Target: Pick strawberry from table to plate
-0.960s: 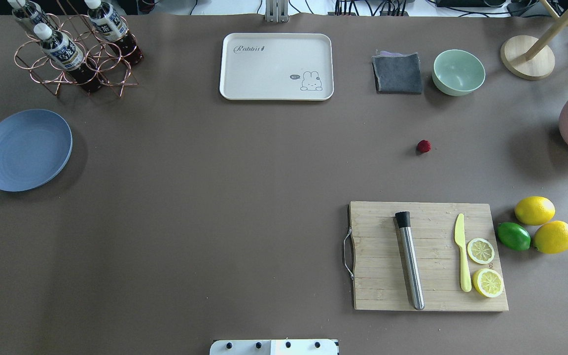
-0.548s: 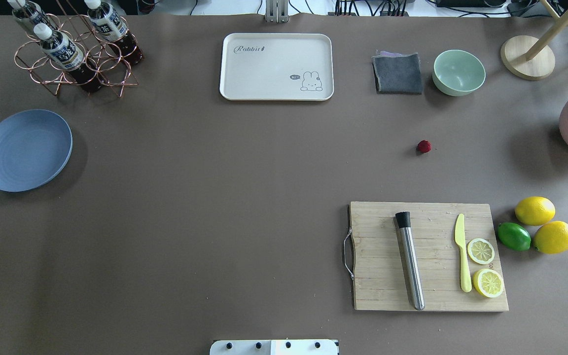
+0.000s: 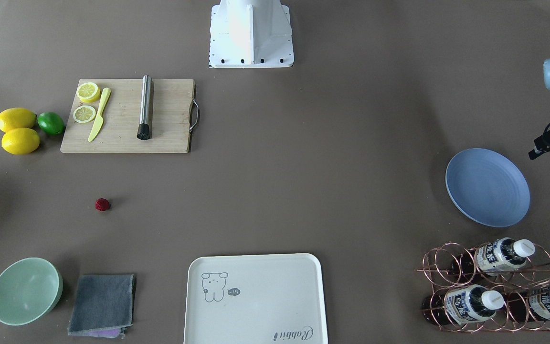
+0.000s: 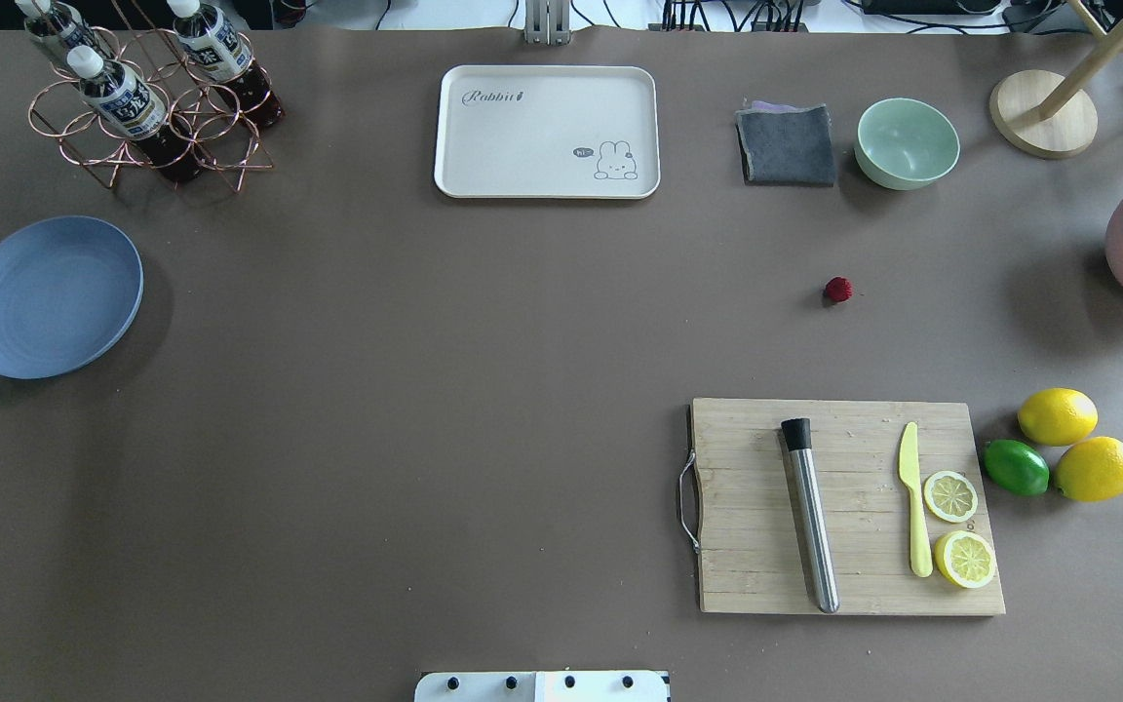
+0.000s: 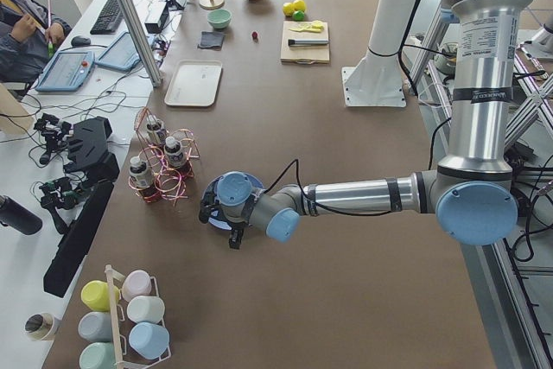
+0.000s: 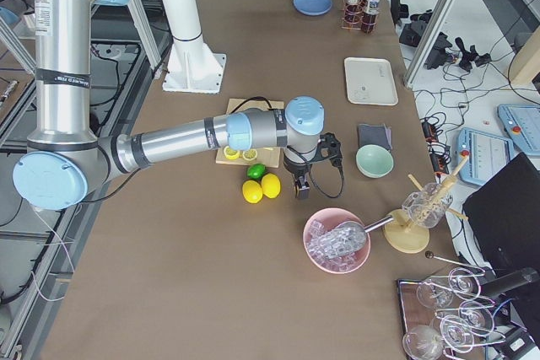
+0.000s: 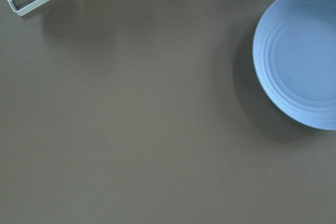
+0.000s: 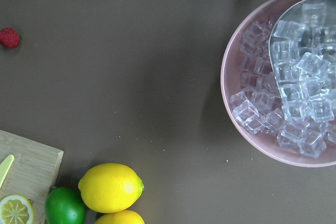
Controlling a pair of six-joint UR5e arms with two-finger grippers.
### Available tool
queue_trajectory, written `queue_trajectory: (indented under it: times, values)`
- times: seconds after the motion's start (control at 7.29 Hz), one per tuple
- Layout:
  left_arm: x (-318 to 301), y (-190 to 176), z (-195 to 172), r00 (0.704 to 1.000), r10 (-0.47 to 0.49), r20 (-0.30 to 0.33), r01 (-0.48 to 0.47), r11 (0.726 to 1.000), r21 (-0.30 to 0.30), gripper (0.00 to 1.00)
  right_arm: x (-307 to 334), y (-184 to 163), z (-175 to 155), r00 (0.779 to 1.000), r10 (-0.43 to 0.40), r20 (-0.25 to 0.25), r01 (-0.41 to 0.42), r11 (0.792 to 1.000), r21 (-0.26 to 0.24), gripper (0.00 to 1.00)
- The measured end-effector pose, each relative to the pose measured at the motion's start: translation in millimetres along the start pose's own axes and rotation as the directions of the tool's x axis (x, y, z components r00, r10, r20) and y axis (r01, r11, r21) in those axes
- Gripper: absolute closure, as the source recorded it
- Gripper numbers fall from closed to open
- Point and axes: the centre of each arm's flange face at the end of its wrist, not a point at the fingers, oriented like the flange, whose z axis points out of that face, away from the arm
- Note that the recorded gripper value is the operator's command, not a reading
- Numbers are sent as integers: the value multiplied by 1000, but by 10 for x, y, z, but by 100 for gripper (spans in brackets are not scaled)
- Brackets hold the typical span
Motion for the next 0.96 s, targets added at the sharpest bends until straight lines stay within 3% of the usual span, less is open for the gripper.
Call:
queue_trajectory:
  times: [0.41,0.55,0.69,0.82,0.96]
  values:
    - [171,-219,431,998,42,41,-41,999,-28,13,7,2,6,1000,1,0,-1,1000,-1,0]
    - [182,-297,488,998,41,45,-40,999,-32,28,7,1,9,1000,1,0,-1,1000,-1,0]
    - [183,-346,520,998,38,47,-36,999,-36,49,6,1,11,1000,0,0,0,1000,-2,0]
    - [174,-379,547,998,33,49,-31,999,-41,80,0,0,7,1000,-1,0,1,1000,-1,0]
    - [171,-408,567,998,25,50,-22,999,-43,100,-8,-1,2,1000,-2,0,2,1000,0,0]
